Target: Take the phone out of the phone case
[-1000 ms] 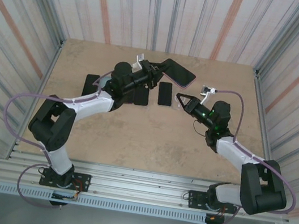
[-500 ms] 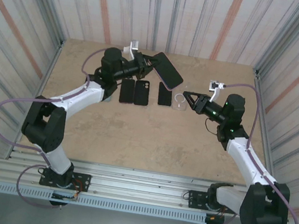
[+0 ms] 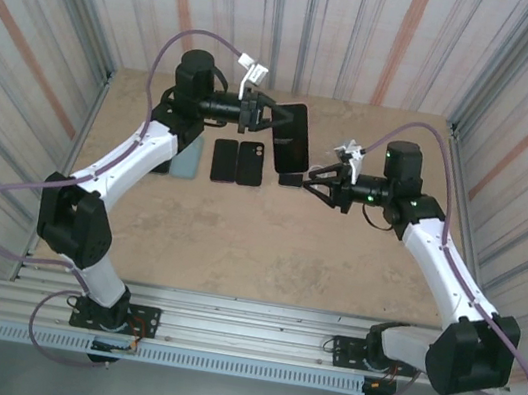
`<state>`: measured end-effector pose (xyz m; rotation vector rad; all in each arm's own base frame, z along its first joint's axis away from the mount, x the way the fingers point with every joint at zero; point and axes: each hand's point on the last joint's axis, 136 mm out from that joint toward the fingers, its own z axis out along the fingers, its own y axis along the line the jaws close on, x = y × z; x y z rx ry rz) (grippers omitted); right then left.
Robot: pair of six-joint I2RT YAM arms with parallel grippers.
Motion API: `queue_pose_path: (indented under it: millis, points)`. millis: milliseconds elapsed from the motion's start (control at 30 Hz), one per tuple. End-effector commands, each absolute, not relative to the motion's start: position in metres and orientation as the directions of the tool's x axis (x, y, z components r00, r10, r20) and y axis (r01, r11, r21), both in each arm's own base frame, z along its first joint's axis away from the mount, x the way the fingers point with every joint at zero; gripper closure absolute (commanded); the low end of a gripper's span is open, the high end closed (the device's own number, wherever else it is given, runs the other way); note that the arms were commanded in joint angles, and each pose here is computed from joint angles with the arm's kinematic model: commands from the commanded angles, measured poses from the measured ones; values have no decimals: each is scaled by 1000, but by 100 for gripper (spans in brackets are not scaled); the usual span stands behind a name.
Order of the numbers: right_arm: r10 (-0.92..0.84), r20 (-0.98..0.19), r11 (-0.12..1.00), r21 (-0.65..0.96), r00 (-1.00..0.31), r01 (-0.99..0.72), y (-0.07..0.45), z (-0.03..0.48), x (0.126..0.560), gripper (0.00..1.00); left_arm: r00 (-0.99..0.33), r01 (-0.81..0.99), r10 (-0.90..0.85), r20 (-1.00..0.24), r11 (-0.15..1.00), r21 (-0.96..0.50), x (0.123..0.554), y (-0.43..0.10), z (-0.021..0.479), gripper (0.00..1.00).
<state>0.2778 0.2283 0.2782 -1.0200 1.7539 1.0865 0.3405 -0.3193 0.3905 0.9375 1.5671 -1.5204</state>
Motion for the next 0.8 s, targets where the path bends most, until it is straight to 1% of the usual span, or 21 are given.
queue_pose_path:
  millis: [0, 33, 200, 367, 767]
  points:
    - [-274, -929, 197, 200, -250, -960, 239, 278, 267, 64, -236, 964, 26, -972, -123, -237, 305, -311, 416, 98]
    - [-284, -927, 189, 196, -245, -962, 241, 278, 268, 65, -212, 968, 28, -977, -132, -214, 302, -310, 416, 100]
    - [-294, -922, 130, 223, -252, -966, 248, 279, 267, 77, -169, 977, 37, -985, -128, -173, 294, -305, 413, 100]
    - [-310, -919, 102, 222, -244, -970, 251, 277, 264, 82, -163, 977, 43, -986, -133, -167, 292, -302, 411, 100]
    - [-316, -927, 64, 192, -203, -979, 258, 282, 260, 87, -188, 969, 50, -981, -156, -193, 288, -302, 412, 100]
